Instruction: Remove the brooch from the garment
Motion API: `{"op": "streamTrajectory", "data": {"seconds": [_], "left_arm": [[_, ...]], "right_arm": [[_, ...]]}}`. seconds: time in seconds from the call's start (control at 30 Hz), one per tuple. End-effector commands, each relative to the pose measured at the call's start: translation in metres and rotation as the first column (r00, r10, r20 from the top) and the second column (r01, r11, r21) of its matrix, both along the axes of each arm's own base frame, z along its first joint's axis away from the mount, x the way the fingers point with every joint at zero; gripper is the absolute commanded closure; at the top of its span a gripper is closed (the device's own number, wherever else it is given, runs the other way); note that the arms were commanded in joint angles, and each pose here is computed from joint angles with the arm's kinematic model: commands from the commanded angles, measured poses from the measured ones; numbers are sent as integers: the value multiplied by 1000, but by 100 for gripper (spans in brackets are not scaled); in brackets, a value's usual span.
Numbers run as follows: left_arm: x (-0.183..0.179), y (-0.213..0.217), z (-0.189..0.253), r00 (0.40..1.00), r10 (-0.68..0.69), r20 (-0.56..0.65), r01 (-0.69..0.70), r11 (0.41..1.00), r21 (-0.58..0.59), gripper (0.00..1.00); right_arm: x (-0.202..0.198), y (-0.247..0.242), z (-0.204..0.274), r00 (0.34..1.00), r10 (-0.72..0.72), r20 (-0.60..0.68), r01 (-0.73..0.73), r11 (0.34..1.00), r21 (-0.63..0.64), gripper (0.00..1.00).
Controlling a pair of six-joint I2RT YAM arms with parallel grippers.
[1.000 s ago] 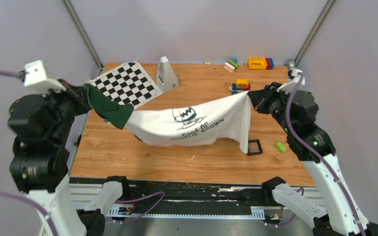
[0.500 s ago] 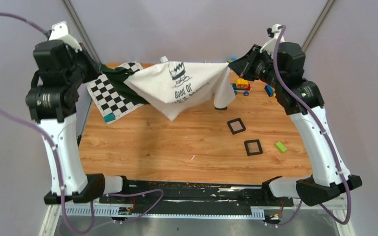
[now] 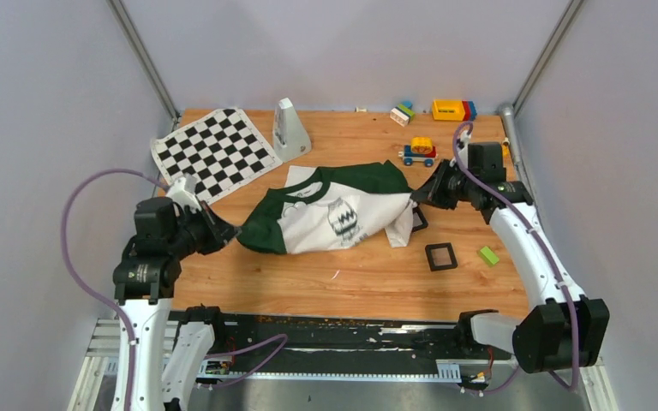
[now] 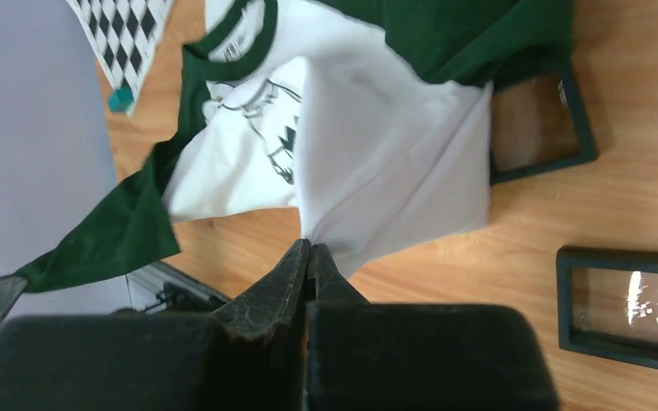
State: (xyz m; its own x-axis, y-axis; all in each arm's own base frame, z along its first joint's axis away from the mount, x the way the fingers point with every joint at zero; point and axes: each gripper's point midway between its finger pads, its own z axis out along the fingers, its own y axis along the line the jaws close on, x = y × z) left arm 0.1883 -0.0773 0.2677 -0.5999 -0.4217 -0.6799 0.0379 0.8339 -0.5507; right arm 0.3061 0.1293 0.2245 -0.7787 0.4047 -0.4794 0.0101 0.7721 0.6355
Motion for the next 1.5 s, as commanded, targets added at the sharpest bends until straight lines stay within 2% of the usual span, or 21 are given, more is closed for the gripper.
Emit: {"op": "streamTrajectory", "data": {"seconds": [0.0,0.1,0.17,0.2,0.23,0.27,0.3,0.33,0.4,0.47,0.6,0.63,0.77,0.9,1.07,1.13,1.2,1.43,1.47], "left_arm": [[-10,-22,-17,997,-78,20,80,992,-97,100],[-11,-26,-40,994,-103,-42,99,991,-86,99],[-8,-24,-47,993,-98,-67,94,993,-65,82],[-5,-22,-51,993,-90,-79,87,995,-46,57],[-4,-21,-51,993,-87,-80,84,996,-35,43],[0,-16,-54,994,-74,-84,74,997,-5,17],[3,-14,-52,995,-67,-76,68,998,11,10],[9,-9,-54,996,-52,-76,55,998,42,5],[20,-3,-52,996,-30,-80,37,995,89,3],[34,1,-47,997,1,-78,12,986,167,2],[68,-27,-38,996,-72,-52,85,944,319,3],[78,-40,-44,991,-112,-77,132,929,345,5],[118,-65,-68,982,-157,-109,186,915,358,9],[154,-69,-99,982,-133,-137,178,897,404,11],[186,-61,-136,972,-116,-206,183,920,347,12],[195,-56,-157,963,-108,-245,189,923,337,12],[203,-51,-170,957,-99,-273,190,925,329,10],[215,-55,-206,925,-142,-352,240,938,252,10],[216,-53,-214,918,-140,-370,242,939,245,13]], "right_arm": [[-21,29,-26,987,161,8,-161,983,92,100],[-43,40,-64,982,183,-42,-179,981,76,100],[-55,43,-84,980,188,-70,-185,982,45,98],[-60,43,-93,979,183,-87,-182,983,23,90],[-61,41,-98,981,170,-91,-171,985,2,72],[-60,36,-100,985,147,-90,-150,988,-24,49],[-56,30,-101,990,110,-83,-115,991,-60,25],[-52,25,-98,994,86,-61,-92,992,-92,13],[-40,18,-85,998,55,-1,-55,989,-136,10],[-28,20,-68,998,46,49,-38,987,-158,13],[-6,38,-46,991,72,117,-44,974,-224,18],[-1,43,-49,991,77,112,-47,968,-248,19],[7,76,-53,982,137,129,-96,955,-282,20],[2,117,-68,968,224,118,-187,946,-265,20],[0,161,-92,956,279,88,-250,935,-251,20],[3,175,-104,957,284,64,-258,930,-260,14],[11,181,-117,969,243,39,-223,932,-285,12],[25,204,-154,981,180,-73,-192,951,-244,17],[26,207,-157,980,180,-86,-196,951,-240,18]]}}
